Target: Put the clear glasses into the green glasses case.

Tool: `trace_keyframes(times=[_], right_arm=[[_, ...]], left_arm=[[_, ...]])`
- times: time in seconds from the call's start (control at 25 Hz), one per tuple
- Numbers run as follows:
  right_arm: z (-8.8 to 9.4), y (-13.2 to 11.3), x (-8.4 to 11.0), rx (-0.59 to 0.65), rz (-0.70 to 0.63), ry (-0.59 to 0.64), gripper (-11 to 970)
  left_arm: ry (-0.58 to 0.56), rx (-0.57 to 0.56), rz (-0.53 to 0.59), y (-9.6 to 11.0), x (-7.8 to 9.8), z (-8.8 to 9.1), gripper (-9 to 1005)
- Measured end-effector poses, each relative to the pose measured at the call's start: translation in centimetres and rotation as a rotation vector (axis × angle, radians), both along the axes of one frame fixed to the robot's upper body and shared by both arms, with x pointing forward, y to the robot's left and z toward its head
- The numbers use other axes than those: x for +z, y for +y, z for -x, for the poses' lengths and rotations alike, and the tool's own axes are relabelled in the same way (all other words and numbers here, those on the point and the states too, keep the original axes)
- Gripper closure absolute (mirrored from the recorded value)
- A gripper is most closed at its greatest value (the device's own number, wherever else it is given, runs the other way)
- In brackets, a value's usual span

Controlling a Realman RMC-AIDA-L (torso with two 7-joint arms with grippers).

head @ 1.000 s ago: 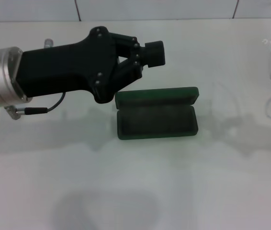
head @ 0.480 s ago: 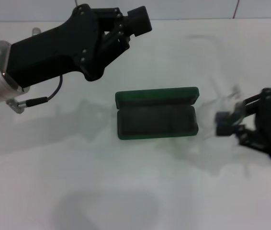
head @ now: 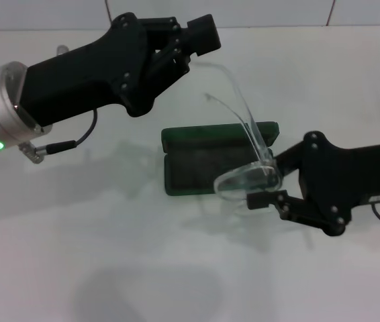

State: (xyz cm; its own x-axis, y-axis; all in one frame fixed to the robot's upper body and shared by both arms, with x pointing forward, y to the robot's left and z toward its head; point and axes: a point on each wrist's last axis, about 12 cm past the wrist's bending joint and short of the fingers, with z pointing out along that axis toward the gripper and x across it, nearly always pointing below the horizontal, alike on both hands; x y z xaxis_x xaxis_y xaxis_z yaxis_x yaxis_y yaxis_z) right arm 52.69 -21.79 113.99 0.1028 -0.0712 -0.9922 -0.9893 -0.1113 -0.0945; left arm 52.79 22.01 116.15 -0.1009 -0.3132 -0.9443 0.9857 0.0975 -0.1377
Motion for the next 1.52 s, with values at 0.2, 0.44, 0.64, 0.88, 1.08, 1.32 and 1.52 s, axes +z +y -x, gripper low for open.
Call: trace_keyframes(times=[0.2, 0.44, 0.64, 0.88, 1.08, 1.32, 1.52], right_arm=[[-0.7, 0.9, 0.6, 0.007, -0.024, -0.044, 837], [-1.0, 2.1, 1.0, 0.021, -0.048, -0.09, 837], [-1.2, 2.9, 1.3, 0.038, -0.056, -0.104, 836], [-1.4, 3.2, 1.3, 0.038, -0.054, -0.107, 836], [-1.4, 3.1, 1.4, 0.031, -0.07, -0.11, 836], [-1.3, 3.1, 1.5, 0.027, -0.084, -0.117, 836], [-1.3, 3.0, 1.5, 0.027, -0.088, -0.116, 837]], left_arm=[[0.02, -0.012, -0.003, -0.2, -0.4, 0.1, 970], [0.032, -0.041, -0.02, -0.7, -0.8, 0.3, 970], [0.052, -0.05, -0.027, -0.8, -1.1, 0.4, 970], [0.071, -0.065, -0.034, -1.1, -1.5, 0.5, 970], [0.086, -0.075, -0.036, -1.1, -1.8, 0.7, 970], [0.089, -0.106, -0.04, -1.2, -2.0, 0.9, 970], [0.094, -0.114, -0.05, -1.2, -2.1, 0.9, 970]])
